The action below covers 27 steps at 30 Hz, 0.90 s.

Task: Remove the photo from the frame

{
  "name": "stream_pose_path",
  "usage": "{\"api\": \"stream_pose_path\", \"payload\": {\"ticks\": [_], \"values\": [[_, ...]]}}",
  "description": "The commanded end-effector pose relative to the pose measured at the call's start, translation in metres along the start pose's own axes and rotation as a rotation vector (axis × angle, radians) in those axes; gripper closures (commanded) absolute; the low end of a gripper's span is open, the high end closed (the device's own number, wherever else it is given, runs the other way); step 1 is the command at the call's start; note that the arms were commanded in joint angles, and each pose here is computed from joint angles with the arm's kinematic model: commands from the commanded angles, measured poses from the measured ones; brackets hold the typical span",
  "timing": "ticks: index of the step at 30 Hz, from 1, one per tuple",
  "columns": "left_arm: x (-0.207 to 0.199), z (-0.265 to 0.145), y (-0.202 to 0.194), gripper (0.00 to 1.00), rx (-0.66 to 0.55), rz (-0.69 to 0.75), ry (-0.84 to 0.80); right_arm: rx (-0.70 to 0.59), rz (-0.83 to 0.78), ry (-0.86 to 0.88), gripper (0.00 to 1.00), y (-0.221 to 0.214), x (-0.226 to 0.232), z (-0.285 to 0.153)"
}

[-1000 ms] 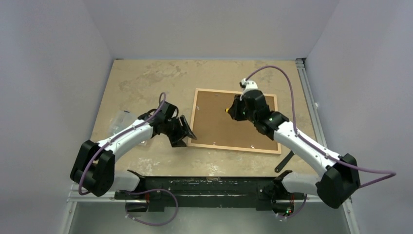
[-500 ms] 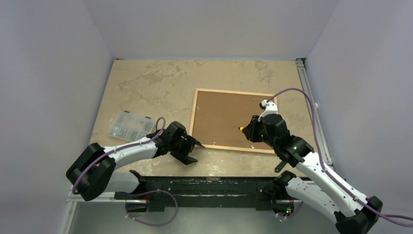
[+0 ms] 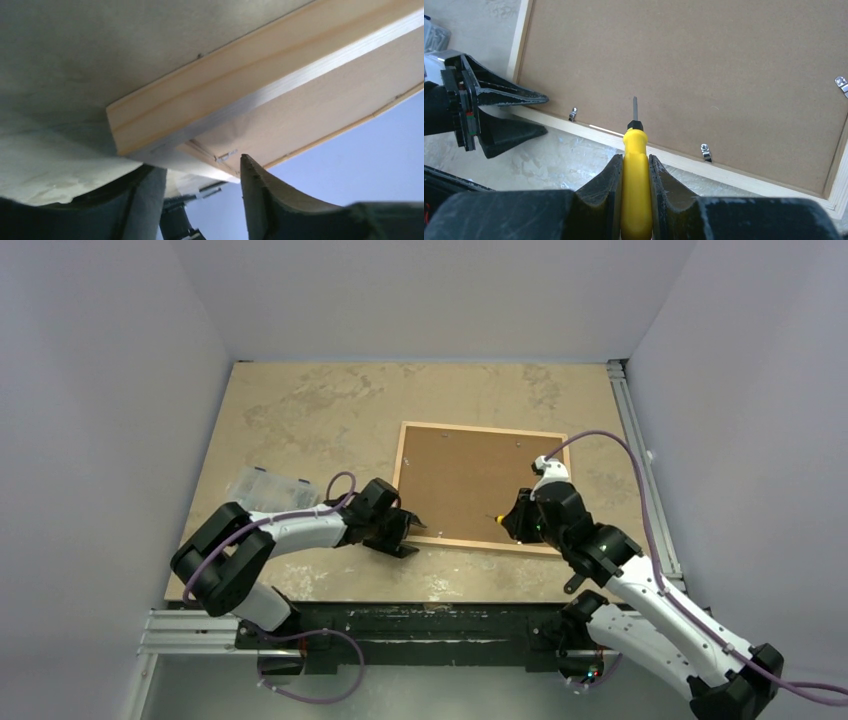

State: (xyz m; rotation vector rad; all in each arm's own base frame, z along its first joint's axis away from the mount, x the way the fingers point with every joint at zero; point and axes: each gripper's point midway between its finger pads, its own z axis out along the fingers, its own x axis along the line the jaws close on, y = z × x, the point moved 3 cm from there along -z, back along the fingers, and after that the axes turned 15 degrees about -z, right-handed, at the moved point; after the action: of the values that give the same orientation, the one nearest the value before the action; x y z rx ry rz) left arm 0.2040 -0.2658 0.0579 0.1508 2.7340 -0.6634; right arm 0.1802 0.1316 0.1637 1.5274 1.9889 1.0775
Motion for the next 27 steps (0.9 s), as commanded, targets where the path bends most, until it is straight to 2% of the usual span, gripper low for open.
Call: {"api": "stream_pose_path", "payload": {"ticks": [1, 3, 8, 15, 22, 27], "values": [[0.005, 0.009, 0.021, 0.52, -0.162, -0.003, 0.067, -0.026, 0.011, 0.008, 1.0, 0.01, 0.004, 0.001], [0.007, 0.009, 0.027, 0.55, -0.201, 0.008, 0.085, -0.029, 0.009, 0.007, 1.0, 0.012, 0.004, 0.001], [0.009, 0.011, 0.044, 0.77, -0.251, 0.033, 0.086, -0.029, 0.012, 0.021, 1.0, 0.014, 0.008, 0.006], [-0.03, 0.008, 0.064, 0.98, -0.243, 0.227, 0.042, 0.019, -0.009, 0.105, 1.0, 0.0, 0.026, 0.025], [-0.084, 0.0, 0.089, 1.0, -0.179, 0.551, 0.059, 0.006, -0.079, 0.145, 1.0, -0.006, 0.065, 0.043], [-0.107, 0.004, 0.099, 1.0, -0.069, 0.729, 0.135, -0.051, -0.114, 0.167, 1.0, 0.003, 0.094, 0.06]]}}
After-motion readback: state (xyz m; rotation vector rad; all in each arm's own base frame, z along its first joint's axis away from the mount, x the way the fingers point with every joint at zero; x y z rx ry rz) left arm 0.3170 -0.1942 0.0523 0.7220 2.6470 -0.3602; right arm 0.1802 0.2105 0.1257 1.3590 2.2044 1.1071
